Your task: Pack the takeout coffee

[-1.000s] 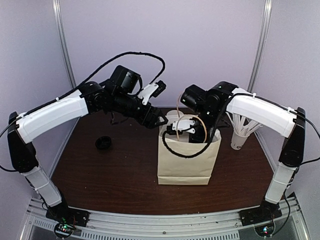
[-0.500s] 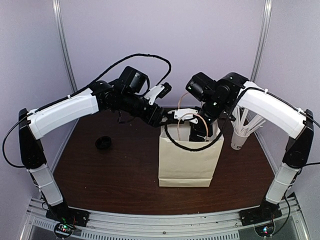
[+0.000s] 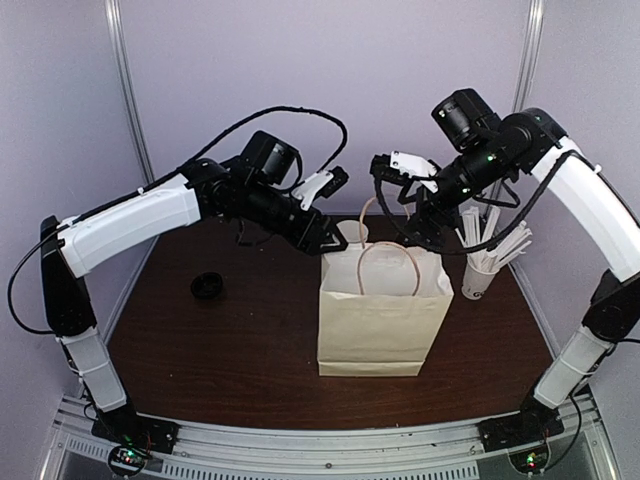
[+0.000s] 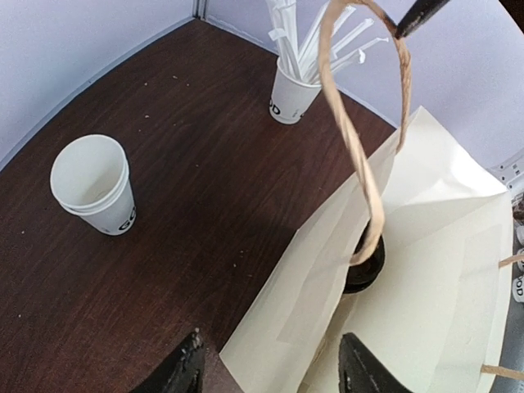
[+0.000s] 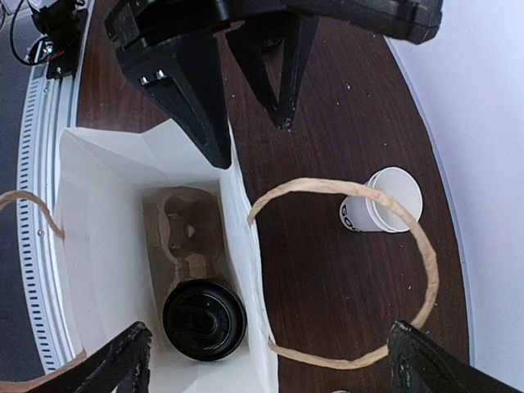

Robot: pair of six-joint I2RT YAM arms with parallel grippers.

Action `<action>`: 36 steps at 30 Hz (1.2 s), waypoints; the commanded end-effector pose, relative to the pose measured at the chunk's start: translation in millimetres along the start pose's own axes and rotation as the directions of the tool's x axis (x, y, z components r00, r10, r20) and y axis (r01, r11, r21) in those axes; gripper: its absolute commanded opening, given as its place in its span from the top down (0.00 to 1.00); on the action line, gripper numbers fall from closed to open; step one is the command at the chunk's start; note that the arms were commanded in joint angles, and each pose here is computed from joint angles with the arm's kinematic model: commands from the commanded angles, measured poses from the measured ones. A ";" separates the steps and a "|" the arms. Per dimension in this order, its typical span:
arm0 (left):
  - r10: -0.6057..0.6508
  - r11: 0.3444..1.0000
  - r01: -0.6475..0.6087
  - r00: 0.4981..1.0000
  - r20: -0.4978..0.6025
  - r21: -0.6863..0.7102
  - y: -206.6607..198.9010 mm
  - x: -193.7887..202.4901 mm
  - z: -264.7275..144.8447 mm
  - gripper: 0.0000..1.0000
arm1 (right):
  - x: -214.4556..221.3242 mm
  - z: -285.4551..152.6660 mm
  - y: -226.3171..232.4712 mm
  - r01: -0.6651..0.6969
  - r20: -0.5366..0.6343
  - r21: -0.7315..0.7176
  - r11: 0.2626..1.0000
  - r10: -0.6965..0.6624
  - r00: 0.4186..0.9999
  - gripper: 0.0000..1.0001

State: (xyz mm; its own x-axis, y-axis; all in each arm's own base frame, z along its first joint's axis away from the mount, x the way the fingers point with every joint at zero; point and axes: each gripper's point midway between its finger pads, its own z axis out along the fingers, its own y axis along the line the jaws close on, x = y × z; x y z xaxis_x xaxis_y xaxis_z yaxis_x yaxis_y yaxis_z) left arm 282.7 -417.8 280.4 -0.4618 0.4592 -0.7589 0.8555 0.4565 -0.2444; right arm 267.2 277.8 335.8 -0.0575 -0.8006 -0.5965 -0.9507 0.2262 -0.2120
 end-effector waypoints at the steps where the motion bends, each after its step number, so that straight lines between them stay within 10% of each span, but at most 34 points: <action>1: 0.067 0.991 -0.069 0.998 0.022 0.116 -19.6 -17.2 -3.6 0.45 | -10.5 -36.3 5.2 -0.019 0.114 -0.048 0.999 0.025 0.993 0.00; 16: 0.176 0.952 -0.158 0.983 -0.045 0.261 -35.5 -11.3 13.6 0.69 | 32.9 -94.5 -22.8 -0.213 0.216 0.002 0.977 0.207 0.954 0.00; 24: 0.237 0.946 -0.222 0.971 -0.037 0.238 -29.9 -15.1 18.5 1.00 | 58.4 -90.3 -30.1 -0.295 0.208 0.022 0.955 0.285 0.936 0.00; 36: 0.451 0.892 -0.451 0.892 0.013 -0.043 -8.8 -28.1 -46.4 1.00 | 75.6 -72.5 -48.0 -0.344 0.183 0.029 0.939 0.333 0.925 0.00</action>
State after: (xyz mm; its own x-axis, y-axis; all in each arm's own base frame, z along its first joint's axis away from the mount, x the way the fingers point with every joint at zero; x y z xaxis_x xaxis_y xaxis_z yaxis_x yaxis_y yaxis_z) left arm 269.8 -422.3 286.5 -0.1614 0.6474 -0.7448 0.9800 0.1943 -0.0434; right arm 278.9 165.5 359.5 -0.3077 -0.5807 -0.7537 -0.8682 0.4955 -0.0274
